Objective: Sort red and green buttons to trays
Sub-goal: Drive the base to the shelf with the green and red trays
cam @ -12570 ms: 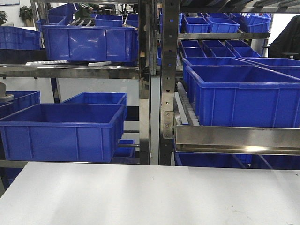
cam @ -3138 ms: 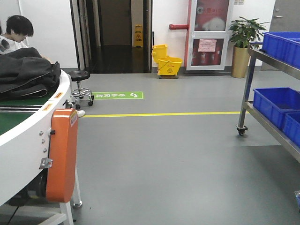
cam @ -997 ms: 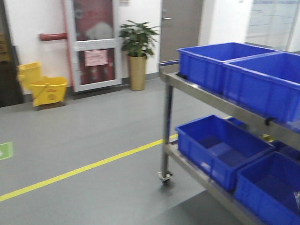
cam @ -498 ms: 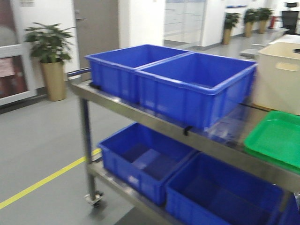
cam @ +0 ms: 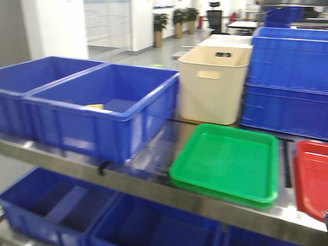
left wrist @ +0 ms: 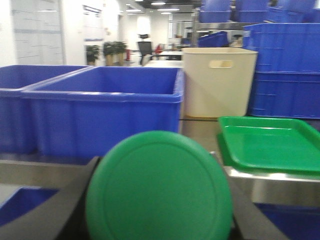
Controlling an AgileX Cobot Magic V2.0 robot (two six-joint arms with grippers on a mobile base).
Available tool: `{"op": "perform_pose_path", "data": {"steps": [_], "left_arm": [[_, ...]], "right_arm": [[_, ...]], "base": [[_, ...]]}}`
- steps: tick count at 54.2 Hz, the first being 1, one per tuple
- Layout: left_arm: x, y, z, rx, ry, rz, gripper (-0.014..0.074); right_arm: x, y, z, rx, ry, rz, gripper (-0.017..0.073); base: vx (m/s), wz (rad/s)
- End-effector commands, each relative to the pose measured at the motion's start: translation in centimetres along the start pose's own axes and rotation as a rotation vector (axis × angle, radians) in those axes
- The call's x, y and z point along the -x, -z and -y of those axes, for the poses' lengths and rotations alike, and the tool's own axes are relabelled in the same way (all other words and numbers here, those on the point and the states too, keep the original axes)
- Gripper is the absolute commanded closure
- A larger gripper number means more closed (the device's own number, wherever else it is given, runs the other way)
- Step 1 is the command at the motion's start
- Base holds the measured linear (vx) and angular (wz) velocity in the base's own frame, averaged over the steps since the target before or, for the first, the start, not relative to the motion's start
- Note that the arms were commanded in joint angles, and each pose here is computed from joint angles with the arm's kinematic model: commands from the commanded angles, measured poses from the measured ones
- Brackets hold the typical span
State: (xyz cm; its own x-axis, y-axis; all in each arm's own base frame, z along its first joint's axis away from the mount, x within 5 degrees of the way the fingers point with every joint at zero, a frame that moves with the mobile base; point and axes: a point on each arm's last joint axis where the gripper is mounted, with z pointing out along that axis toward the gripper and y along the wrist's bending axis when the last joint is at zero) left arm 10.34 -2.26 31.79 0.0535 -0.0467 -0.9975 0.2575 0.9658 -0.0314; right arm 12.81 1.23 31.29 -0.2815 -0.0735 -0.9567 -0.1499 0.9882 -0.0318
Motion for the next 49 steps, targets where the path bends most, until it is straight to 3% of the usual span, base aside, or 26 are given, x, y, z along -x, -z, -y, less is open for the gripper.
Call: {"op": "perform_pose_path", "data": {"steps": [1,24,49], "left_arm": [[1.01,-0.04,0.17,-0.016,0.033,0.033,0.0594],[1.01,-0.04,0.17,-0.016,0.033,0.033,0.0594],[1.01,-0.04,0.17,-0.016,0.033,0.033,0.0594]], "right_arm": [[1.74,0.38,0.37,-0.039,0.005,0.104,0.0568],[1.71,0.38,0.36,-0.037,0.005,0.1,0.0568],[1.71,0.38,0.36,-0.037,0.005,0.101,0.0568]], "base": [[0.22,-0.63],[0.2,-0.53],[0.17,-0.25]]}}
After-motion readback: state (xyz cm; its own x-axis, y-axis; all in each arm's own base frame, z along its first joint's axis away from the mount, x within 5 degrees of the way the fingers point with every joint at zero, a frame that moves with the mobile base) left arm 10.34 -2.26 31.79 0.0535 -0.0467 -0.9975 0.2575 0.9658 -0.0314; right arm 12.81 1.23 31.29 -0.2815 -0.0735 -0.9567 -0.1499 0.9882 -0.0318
